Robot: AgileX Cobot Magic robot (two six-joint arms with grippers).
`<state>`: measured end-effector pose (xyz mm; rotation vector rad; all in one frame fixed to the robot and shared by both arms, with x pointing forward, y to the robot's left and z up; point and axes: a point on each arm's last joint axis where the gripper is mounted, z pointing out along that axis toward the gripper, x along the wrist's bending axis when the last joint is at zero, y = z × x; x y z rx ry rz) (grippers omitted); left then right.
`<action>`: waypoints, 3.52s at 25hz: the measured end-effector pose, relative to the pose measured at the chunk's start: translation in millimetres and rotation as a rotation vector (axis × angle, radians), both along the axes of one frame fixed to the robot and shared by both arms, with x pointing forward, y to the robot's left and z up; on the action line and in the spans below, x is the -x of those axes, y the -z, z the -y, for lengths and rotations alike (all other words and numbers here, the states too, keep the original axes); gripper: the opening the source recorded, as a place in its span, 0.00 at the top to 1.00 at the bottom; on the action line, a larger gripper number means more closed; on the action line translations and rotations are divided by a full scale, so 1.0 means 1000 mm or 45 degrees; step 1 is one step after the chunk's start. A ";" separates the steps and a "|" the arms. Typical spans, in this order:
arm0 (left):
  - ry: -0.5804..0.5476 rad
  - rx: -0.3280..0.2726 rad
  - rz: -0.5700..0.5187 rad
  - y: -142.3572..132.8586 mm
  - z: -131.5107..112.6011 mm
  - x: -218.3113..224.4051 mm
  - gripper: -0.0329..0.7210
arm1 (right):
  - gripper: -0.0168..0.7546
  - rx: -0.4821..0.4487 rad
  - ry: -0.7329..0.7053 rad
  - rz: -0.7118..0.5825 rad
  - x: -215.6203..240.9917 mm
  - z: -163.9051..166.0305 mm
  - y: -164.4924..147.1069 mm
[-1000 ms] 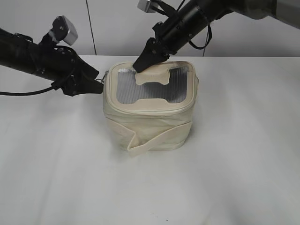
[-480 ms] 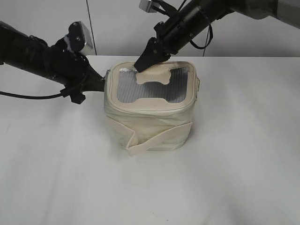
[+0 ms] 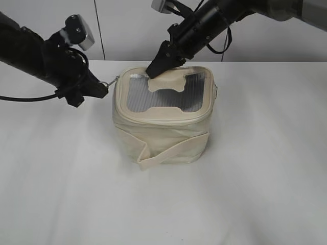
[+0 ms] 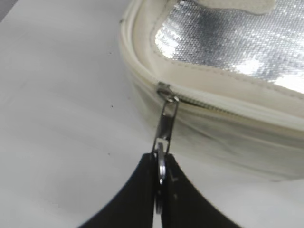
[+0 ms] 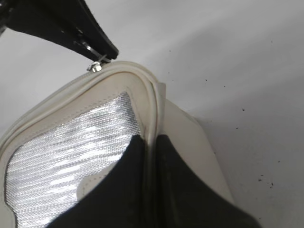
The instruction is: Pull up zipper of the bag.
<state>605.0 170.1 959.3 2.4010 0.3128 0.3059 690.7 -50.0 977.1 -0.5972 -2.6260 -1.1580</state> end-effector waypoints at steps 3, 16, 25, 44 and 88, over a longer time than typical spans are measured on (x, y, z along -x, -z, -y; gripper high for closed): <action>-0.048 0.000 -0.090 -0.007 -0.003 0.012 0.94 | 0.91 0.000 0.011 -0.010 0.000 0.000 0.000; -0.031 -0.051 -0.232 -0.008 0.013 0.105 0.94 | 0.92 -0.019 0.078 -0.098 0.000 -0.002 0.000; -0.043 0.061 -0.108 -0.007 0.088 0.152 0.94 | 0.92 -0.032 0.104 -0.134 0.000 -0.003 0.000; -0.345 0.243 -0.483 -0.039 0.034 0.141 0.45 | 0.53 -0.095 0.537 -0.235 -0.023 0.085 -0.057; 0.146 0.114 -0.399 -0.027 0.144 -0.063 0.89 | 0.35 -0.255 0.727 0.226 0.139 0.173 0.052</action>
